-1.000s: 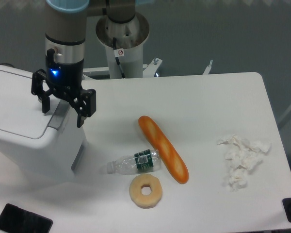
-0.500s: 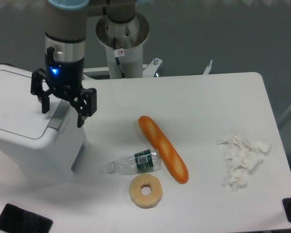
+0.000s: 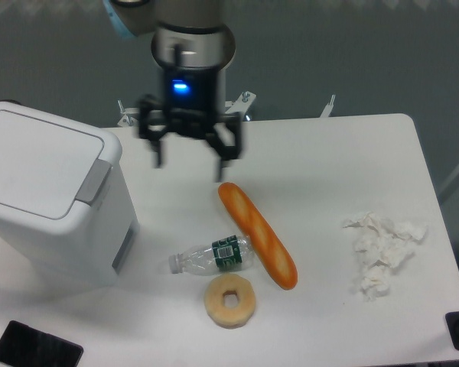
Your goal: Close the trash can
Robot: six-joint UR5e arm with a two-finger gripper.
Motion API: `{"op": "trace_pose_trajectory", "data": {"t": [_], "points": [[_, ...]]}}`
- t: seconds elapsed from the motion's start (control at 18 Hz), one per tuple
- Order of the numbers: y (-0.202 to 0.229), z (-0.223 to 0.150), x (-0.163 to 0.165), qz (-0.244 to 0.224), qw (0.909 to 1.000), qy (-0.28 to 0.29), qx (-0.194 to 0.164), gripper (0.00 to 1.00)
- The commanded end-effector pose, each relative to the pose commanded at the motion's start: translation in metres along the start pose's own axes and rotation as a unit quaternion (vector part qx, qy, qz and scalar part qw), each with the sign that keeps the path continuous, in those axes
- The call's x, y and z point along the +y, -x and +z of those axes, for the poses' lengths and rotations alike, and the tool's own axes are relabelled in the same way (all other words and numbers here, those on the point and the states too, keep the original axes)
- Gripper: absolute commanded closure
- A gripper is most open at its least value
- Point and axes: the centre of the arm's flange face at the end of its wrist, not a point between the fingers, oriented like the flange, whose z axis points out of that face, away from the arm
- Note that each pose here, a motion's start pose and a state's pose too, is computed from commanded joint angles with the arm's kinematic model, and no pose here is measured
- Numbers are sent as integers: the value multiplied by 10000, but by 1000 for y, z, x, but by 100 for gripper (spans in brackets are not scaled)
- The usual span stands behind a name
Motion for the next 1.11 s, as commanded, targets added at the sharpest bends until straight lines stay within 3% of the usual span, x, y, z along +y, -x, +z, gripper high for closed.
{"op": "trace_pose_trajectory", "data": {"t": [0.28,0.5,0.78,1.11], "points": [[93,42,75,280,9985,468,30,0],[138,94,115,911,9898,1065,259,0],[175,159,131,1636,9717,1616,543,0],[170,177,119,1955,9642,1673,647,0]]}}
